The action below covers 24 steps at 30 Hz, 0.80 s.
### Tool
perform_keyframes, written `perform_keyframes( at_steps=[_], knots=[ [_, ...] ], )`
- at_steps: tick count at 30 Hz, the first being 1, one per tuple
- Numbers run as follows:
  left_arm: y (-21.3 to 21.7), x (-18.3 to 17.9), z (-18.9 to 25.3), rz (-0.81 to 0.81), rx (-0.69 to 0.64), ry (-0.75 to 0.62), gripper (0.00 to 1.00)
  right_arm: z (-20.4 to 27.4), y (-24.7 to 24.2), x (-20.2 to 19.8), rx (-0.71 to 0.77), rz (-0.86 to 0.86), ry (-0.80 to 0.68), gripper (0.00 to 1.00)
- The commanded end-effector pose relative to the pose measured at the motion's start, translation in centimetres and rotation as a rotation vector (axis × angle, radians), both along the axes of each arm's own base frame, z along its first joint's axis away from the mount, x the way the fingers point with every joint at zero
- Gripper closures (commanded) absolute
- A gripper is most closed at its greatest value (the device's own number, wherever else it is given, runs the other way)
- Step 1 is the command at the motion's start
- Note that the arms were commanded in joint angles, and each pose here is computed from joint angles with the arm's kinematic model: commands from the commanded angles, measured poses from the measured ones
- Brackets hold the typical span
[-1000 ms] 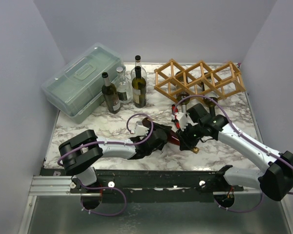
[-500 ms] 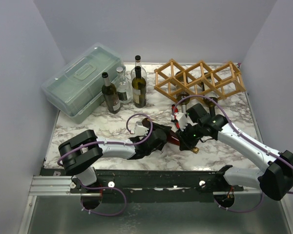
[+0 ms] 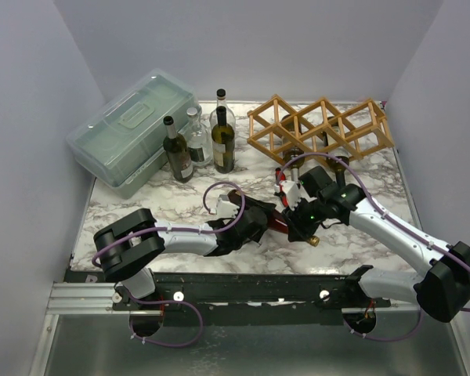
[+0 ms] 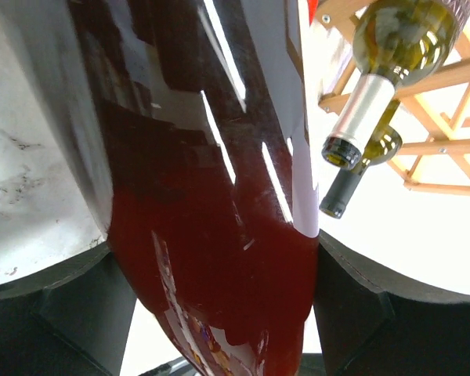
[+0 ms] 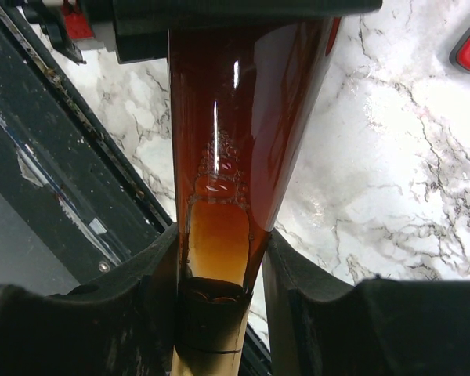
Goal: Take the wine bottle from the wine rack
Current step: Place the wine bottle at the center of the board.
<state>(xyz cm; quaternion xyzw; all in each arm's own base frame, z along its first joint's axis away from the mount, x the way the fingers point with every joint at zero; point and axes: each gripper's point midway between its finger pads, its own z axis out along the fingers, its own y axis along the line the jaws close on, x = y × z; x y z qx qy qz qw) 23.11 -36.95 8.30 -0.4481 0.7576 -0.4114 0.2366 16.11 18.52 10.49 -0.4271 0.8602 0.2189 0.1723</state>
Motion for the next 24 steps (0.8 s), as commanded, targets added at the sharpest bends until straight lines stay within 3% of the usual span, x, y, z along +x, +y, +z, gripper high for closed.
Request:
perform_keyframes(
  at_steps=[1,16,24],
  knots=[
    [-1.5,-2.1,0.1,-0.162,0.042,-0.042,0.19,6.1,5.6,1.3,0.274,0.204,-0.172,1.00],
    [-1.5,-2.7,0.0,-0.189,0.038,-0.033,0.11,6.4,5.6,1.8,0.265,0.188,-0.196,1.00],
    [1.0,-3.5,0.6,-0.216,0.081,-0.089,0.07,7.1,5.1,2.9,0.234,0.170,-0.254,1.00]
  ],
)
